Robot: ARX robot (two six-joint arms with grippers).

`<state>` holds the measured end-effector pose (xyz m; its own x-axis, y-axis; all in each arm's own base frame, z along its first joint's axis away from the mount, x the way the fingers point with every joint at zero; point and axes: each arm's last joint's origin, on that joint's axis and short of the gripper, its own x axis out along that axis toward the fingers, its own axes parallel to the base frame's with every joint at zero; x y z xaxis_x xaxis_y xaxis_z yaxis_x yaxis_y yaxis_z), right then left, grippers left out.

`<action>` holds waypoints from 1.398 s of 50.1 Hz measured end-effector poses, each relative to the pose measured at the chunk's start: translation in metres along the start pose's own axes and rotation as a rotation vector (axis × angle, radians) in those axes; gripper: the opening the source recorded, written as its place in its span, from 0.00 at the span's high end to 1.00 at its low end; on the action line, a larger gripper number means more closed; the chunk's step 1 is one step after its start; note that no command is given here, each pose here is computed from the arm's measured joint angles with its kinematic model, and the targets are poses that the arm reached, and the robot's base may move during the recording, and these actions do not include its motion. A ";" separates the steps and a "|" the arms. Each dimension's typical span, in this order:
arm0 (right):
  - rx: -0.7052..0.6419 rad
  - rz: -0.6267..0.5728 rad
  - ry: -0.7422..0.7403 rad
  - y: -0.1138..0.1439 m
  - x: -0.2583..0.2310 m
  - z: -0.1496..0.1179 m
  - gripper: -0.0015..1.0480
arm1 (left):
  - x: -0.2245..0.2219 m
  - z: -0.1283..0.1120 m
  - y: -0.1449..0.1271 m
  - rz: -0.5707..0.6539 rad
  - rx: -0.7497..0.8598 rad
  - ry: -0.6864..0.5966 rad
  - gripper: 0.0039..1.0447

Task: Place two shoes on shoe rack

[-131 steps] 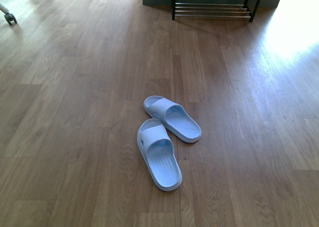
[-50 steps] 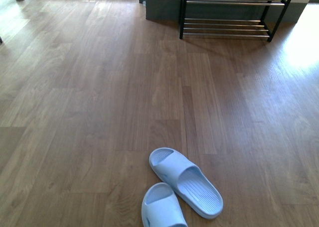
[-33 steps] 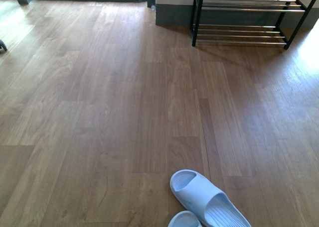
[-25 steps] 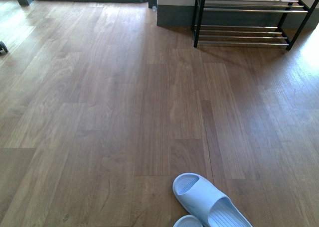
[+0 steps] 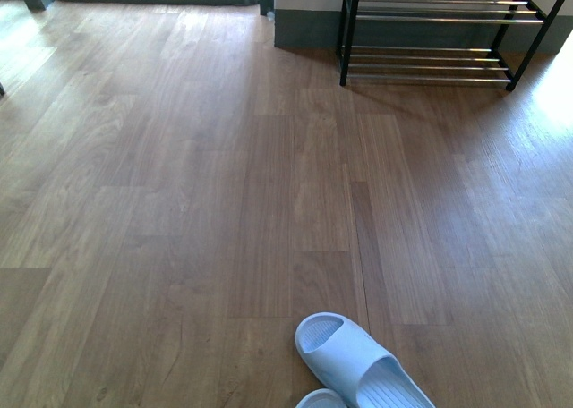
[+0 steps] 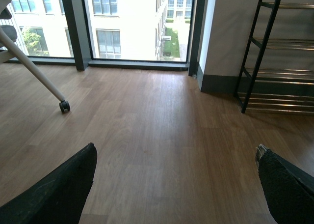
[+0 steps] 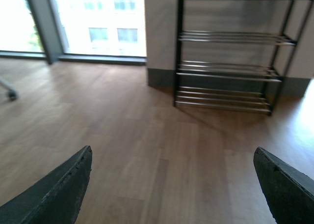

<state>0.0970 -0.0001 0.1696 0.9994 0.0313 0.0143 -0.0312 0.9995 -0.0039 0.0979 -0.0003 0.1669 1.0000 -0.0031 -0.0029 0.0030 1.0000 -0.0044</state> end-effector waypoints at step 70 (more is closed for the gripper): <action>-0.484 0.428 0.915 0.013 0.190 -0.307 0.09 | 0.000 0.000 0.000 0.000 0.000 0.000 0.09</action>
<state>0.2906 0.0183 -0.1349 0.5477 0.1585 -0.8215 -0.5654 0.7939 -0.2237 0.0979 -0.0002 0.1669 1.0000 -0.0027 -0.0029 0.0027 1.0000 -0.0044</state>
